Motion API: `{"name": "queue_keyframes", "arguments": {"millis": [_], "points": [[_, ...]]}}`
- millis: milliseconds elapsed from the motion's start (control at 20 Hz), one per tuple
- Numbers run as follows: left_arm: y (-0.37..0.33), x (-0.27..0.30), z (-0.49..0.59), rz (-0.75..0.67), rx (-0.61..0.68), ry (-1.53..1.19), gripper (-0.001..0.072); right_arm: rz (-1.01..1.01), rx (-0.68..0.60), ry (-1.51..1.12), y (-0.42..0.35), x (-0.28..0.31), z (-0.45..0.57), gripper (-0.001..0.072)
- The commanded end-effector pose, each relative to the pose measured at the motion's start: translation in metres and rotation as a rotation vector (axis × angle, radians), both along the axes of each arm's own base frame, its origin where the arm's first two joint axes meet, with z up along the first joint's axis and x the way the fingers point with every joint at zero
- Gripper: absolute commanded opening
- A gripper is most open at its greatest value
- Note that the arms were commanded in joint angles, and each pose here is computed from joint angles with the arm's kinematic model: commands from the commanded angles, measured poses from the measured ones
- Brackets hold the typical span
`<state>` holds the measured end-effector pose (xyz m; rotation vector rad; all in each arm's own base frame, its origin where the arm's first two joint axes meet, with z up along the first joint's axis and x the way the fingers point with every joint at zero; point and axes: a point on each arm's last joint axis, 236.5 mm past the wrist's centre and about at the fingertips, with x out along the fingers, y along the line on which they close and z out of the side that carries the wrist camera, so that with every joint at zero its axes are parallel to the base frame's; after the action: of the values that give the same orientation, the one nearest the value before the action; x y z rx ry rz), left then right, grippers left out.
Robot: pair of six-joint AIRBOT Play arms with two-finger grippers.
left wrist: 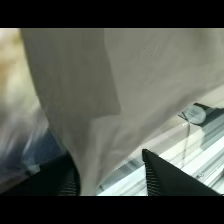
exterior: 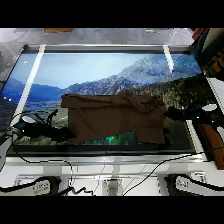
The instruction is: Fold the clothes and pants, and hang the long-sleeved shirts on hangers.
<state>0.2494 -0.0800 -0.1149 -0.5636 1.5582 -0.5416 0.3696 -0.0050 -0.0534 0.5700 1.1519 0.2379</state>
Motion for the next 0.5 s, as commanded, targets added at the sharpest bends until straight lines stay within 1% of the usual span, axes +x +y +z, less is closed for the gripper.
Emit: {"name": "queue_keyframes", "arguments": {"millis": [0, 50, 150, 200, 250, 350, 450], "points": [[-0.007, 0.007, 0.002, -0.015, -0.042, -0.046, 0.0251, 0.006, 0.006, 0.005, 0.002, -0.002, 0.000, 0.0012], [-0.007, 0.007, 0.002, -0.015, -0.042, -0.046, 0.0199, 0.013, 0.012, 0.011, 0.004, -0.003, 0.001, 0.0011], [-0.005, 0.007, 0.002, -0.017, -0.042, -0.046, 0.0188, 0.024, 0.010, 0.006, 0.005, -0.004, 0.003, 0.0011], [-0.006, 0.006, 0.004, -0.026, -0.045, -0.048, 0.0034, 0.028, 0.004, -0.008, 0.004, -0.003, 0.007, 0.0011], [-0.008, 0.004, 0.009, -0.054, -0.062, -0.054, 0.0013, 0.028, -0.006, -0.030, 0.004, -0.002, 0.014, 0.0011], [-0.011, 0.006, 0.027, -0.095, -0.101, -0.059, 0.0012, 0.030, -0.034, -0.091, 0.003, 0.000, 0.035, 0.0011], [-0.017, 0.021, 0.062, -0.128, -0.152, -0.126, 0.0012, 0.039, -0.075, -0.180, 0.002, 0.000, 0.067, 0.0011]]}}
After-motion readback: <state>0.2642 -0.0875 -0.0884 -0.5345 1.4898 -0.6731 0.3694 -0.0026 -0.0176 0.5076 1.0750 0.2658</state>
